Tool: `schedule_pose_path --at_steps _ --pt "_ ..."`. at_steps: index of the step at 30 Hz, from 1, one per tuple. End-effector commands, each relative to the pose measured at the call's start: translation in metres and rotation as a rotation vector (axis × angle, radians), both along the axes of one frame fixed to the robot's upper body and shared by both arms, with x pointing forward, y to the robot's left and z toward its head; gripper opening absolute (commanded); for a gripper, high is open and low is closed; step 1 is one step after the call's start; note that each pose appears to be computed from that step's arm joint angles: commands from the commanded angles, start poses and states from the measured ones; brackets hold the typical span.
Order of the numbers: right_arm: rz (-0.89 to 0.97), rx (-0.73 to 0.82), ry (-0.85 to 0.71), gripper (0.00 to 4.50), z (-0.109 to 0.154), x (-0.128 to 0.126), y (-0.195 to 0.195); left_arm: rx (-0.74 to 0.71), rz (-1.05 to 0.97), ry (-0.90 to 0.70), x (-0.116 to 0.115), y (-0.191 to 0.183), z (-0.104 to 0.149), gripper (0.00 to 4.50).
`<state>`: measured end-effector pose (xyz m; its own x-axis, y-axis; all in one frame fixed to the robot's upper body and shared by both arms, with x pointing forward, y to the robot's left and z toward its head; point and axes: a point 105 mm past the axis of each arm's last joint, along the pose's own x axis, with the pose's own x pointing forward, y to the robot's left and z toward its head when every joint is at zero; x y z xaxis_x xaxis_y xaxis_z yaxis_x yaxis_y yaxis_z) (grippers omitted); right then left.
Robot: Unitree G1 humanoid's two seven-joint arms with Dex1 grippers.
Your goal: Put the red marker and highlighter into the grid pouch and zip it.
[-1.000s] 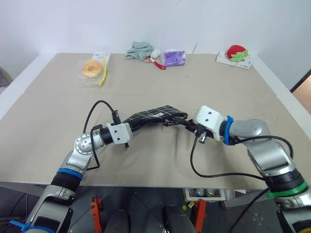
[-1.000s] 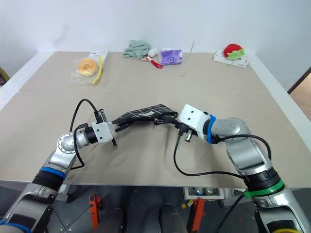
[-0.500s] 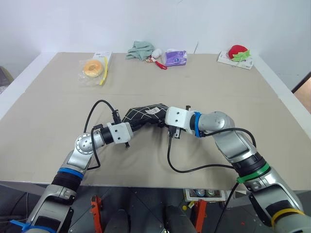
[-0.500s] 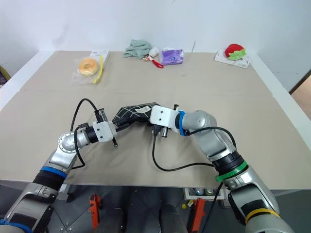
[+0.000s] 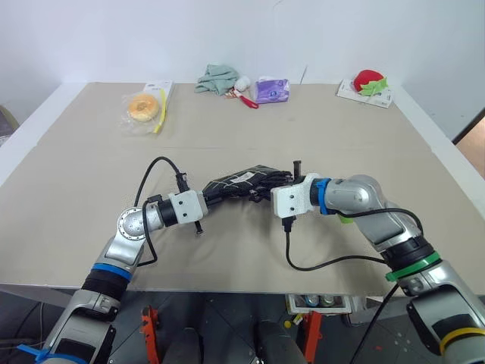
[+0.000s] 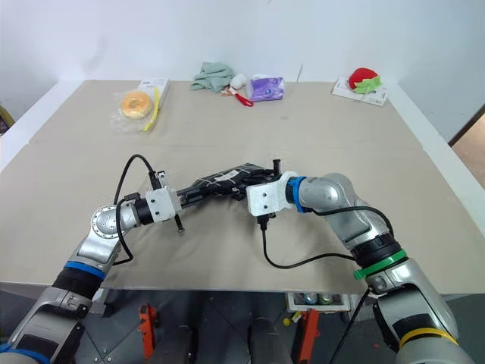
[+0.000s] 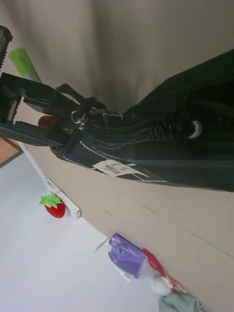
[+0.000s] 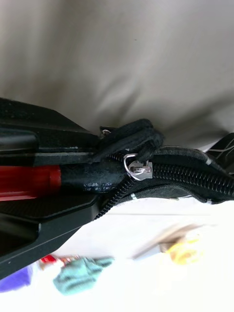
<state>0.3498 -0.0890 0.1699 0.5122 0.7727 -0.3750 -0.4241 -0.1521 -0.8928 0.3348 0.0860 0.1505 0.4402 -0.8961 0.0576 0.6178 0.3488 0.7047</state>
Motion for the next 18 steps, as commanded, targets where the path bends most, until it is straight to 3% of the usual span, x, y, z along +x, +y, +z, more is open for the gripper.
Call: schedule_pose_path --at_steps 1,9,17,18 --pt "0.134 0.021 -0.068 0.52 0.013 -0.016 0.014 -0.052 -0.027 -0.021 -0.002 -0.003 0.018 0.00" --pt "0.121 0.019 -0.016 0.52 0.014 -0.012 0.007 -0.089 -0.073 0.065 -0.007 -0.006 0.020 0.00" --pt "0.078 0.064 0.065 4.42 0.037 -0.015 -0.008 -0.181 -0.050 0.164 -0.003 -0.002 0.026 0.00" --pt "0.070 0.100 0.085 4.47 0.043 -0.017 -0.010 -0.190 -0.045 0.176 -0.002 -0.001 0.026 0.00"
